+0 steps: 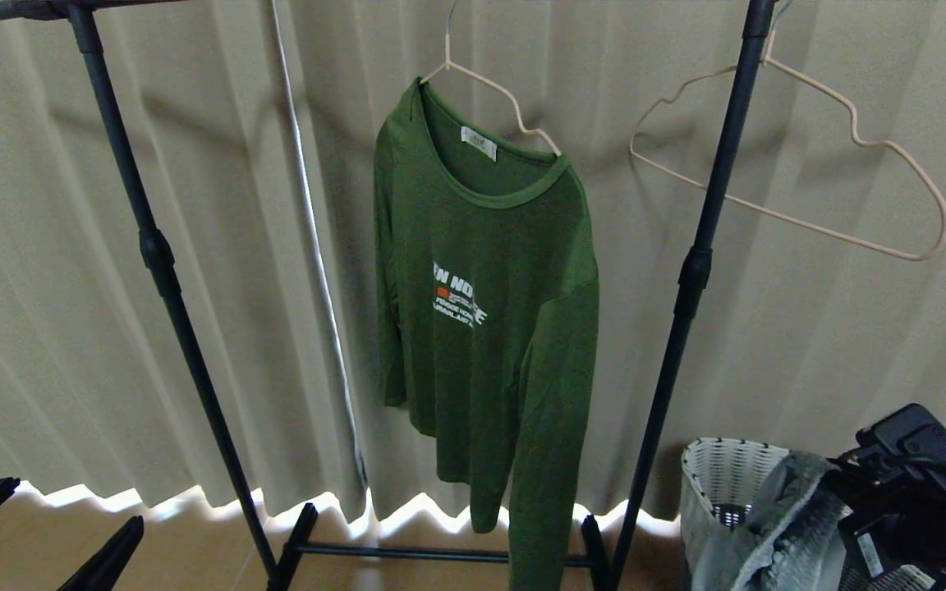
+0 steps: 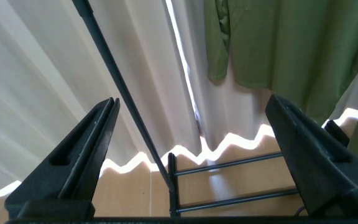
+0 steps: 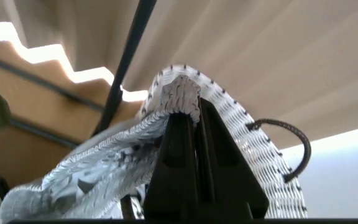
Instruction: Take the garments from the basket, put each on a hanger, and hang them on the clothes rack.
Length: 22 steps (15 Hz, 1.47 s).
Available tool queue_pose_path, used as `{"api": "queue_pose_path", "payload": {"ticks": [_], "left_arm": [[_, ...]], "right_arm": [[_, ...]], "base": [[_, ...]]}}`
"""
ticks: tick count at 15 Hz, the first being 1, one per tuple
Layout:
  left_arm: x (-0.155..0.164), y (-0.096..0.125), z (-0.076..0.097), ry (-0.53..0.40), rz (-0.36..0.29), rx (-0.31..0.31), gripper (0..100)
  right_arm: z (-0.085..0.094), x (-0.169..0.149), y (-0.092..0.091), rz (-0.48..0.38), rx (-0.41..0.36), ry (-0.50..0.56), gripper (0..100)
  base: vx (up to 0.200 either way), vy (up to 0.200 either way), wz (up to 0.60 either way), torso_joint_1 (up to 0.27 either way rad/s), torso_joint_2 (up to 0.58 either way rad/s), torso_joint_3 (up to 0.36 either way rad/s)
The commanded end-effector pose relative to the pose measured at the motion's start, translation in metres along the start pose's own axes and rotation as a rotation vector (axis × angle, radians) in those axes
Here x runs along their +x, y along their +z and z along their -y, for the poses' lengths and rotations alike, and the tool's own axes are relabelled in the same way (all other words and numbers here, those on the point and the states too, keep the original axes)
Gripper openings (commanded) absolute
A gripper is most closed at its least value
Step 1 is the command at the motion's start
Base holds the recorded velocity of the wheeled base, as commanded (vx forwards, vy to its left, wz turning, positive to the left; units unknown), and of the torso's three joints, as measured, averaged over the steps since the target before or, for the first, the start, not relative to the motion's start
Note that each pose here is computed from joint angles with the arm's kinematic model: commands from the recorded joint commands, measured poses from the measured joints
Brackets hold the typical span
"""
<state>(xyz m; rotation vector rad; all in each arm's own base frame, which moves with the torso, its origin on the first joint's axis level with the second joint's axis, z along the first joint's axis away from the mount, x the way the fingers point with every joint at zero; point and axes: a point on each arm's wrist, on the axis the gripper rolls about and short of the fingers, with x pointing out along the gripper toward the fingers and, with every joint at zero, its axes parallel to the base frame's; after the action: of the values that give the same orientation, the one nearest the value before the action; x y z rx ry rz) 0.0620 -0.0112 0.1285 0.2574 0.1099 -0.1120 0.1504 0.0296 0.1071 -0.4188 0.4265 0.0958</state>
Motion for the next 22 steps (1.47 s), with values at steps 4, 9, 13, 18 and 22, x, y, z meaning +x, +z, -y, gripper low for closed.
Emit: {"api": "queue_pose_path", "payload": {"ticks": [4,9,13,18,22], "left_arm": [[0.0,0.0,0.001,-0.013,0.004,-0.002,100],[0.0,0.0,0.0,-0.005,0.004,-0.01,100],[0.0,0.0,0.001,-0.006,0.0,-0.01,100],[0.0,0.0,0.001,-0.011,0.002,-0.008,100],[0.0,0.0,0.001,-0.012,0.003,-0.008,100]], "right_arm": [[0.006,0.003,0.021,0.077,0.025,-0.021,0],[0.007,0.007,0.024,0.08,0.024,-0.022,0],[0.006,0.009,0.024,0.073,0.022,-0.02,0],[0.006,0.011,0.024,0.065,0.021,-0.017,0],[0.005,0.011,0.023,0.063,0.02,-0.016,0]], "base": [[0.0,0.0,0.0,0.0,0.0,0.0],[0.0,0.0,0.0,0.0,0.0,0.0],[-0.15,0.0,0.0,0.005,0.0,0.001],[-0.04,0.0,0.0,0.001,0.0,0.0],[0.0,0.0,0.0,0.0,0.0,0.0]]}}
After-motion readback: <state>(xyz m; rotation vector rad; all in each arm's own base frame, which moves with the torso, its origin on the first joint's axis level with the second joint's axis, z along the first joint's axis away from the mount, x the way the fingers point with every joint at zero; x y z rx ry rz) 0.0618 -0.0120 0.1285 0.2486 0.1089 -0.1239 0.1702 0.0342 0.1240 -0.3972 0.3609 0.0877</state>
